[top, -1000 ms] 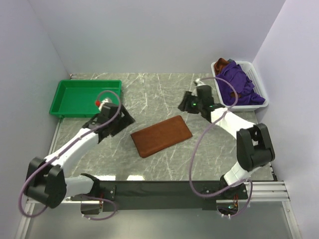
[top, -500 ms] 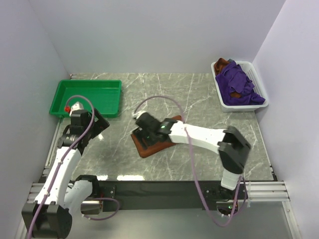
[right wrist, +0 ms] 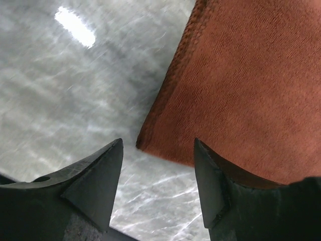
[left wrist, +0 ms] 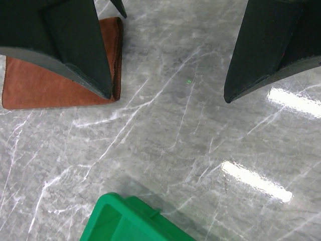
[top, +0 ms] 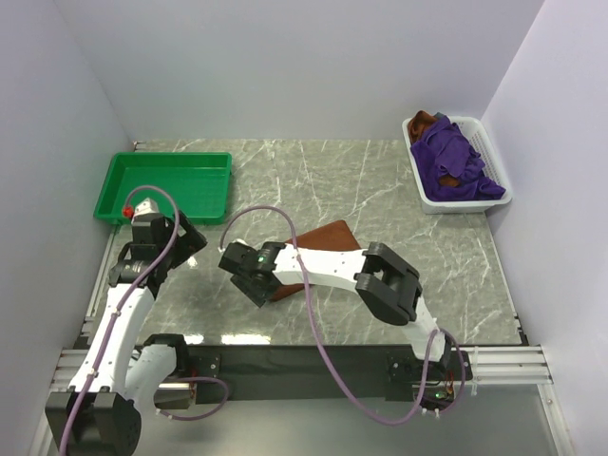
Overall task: Fold and stack the towels
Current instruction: Neatly place the folded towel into the bin
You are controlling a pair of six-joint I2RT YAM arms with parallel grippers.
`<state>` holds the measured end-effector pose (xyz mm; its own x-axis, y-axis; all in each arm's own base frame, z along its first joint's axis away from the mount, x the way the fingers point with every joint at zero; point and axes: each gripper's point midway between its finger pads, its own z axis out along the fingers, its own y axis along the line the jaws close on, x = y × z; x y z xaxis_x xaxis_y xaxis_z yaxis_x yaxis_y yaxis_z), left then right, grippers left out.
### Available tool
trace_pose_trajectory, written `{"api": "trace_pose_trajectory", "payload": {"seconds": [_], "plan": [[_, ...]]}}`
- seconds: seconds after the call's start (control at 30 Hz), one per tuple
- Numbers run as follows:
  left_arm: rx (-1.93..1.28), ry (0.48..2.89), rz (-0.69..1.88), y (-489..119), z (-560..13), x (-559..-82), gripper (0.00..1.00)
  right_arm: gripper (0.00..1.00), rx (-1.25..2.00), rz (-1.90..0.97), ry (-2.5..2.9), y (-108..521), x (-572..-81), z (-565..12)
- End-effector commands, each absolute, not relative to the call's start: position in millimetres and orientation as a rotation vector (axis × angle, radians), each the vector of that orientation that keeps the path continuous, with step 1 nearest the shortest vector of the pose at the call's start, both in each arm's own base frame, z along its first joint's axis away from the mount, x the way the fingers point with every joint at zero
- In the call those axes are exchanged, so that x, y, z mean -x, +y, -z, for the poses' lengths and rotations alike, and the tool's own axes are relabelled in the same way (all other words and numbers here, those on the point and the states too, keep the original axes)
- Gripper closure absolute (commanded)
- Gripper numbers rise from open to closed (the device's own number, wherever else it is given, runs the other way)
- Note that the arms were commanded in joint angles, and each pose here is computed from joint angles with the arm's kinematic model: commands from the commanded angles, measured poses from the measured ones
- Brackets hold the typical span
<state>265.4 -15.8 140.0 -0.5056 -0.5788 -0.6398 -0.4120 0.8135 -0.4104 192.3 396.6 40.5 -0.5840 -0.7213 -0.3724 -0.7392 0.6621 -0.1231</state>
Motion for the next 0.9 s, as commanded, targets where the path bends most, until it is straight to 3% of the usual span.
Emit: {"api": "trace_pose_trajectory", "payload": {"seconds": [0.0,0.27,0.37,0.53,0.6,0.63,0.87], "plan": [[0.694,2.122,0.288,-16.5,-151.8,-270.3,0.01,0.36,1.159,0.003,2.458,400.4,-198.7,-44.8],[0.684,2.136,0.317,-21.4,-149.1,-270.3,0.01,0.43,1.194,0.059,2.483,395.5,-196.1,-17.1],[0.679,2.138,0.327,-23.0,-148.2,-270.8,0.01,0.50,1.201,0.093,2.496,390.6,-194.7,-5.8],[0.673,2.158,0.346,-26.8,-143.4,-271.3,0.01,0.72,1.214,0.157,2.517,380.4,-193.4,12.7],[0.663,2.168,0.371,-30.8,-142.0,-271.5,0.00,0.93,1.198,0.135,2.509,381.3,-194.8,12.0],[0.656,2.173,0.382,-32.6,-141.1,-271.3,0.01,0.98,1.196,0.099,2.508,384.3,-193.6,9.5],[0.726,2.234,0.678,-72.8,-120.5,-264.1,0.00,1.00,1.097,-0.253,2.450,406.0,-203.6,-35.7]]}}
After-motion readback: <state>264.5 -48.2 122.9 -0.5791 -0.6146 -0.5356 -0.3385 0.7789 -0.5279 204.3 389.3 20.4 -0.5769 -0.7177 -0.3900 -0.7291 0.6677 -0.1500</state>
